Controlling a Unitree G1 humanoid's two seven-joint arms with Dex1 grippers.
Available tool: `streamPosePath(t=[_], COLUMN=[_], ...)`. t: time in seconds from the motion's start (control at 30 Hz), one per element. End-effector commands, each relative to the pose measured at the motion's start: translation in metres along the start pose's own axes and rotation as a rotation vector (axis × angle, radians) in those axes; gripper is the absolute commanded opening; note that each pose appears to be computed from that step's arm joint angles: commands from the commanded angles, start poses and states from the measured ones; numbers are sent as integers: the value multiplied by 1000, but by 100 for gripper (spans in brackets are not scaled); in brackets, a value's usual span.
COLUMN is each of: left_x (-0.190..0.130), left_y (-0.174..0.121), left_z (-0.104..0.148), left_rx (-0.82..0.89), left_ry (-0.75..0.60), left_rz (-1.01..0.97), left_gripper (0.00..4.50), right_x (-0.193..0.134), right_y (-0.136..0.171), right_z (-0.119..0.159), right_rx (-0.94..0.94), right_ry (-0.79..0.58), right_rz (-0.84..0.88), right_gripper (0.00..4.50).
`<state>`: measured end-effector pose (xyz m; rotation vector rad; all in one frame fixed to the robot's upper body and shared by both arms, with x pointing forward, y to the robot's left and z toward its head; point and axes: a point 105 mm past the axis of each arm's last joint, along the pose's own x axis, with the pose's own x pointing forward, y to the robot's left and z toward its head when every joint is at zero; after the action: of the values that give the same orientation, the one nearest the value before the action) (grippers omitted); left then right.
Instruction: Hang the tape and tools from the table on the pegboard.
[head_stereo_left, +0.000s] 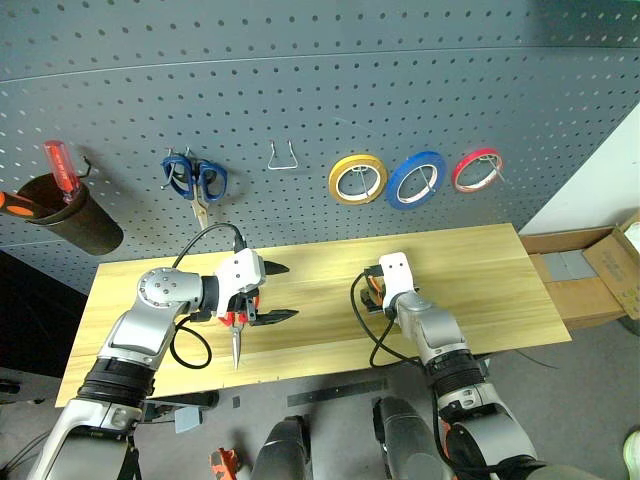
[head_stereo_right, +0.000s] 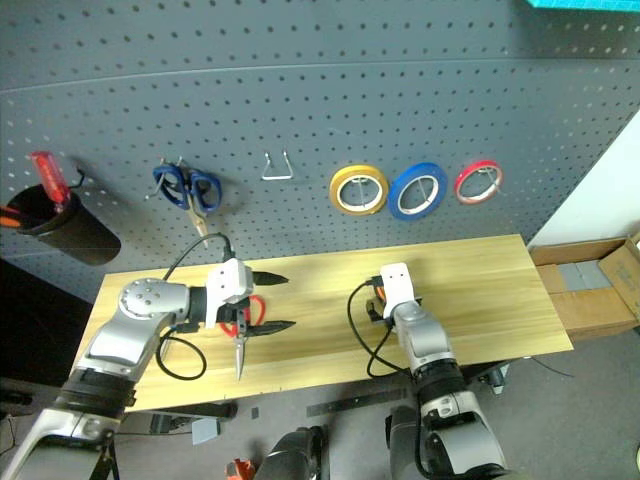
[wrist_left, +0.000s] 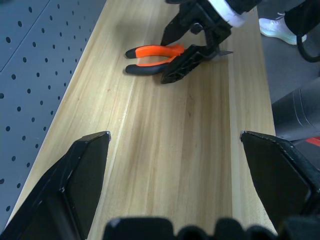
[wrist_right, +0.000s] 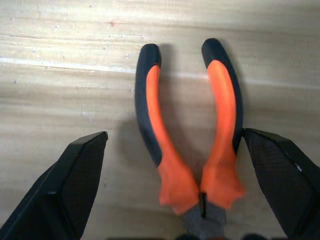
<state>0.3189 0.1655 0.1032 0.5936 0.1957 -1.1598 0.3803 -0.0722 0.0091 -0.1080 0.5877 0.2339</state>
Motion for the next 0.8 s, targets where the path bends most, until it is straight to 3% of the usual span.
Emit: streamPosePath(t=[0.03, 0.23, 0.33, 0.47, 0.6, 0.8], left_x=[-5, -5, -5, -5, -6, -22], left_y=[4, 3, 3, 3, 6, 17], left_z=[6, 5, 5, 6, 11, 9], left_rx=[28, 25, 21, 3, -54, -187], left_ry=[-14, -14, -17, -37, -105, -176], left_rz=[24, 33, 39, 50, 103, 250], left_gripper=[450, 450, 450, 450, 450, 450], right_x=[3, 7, 9, 9, 3, -40], right_y=[-2, -8, -11, -9, -8, 12], right_z=[9, 0, -6, -7, 10, 56], right_rx=[-4, -53, -79, -66, -22, -26], right_ry=[-27, 15, 32, 26, -53, -256], right_rz=[-3, -26, -36, -32, -40, 14], right_gripper=[449, 449, 389, 271, 269, 269])
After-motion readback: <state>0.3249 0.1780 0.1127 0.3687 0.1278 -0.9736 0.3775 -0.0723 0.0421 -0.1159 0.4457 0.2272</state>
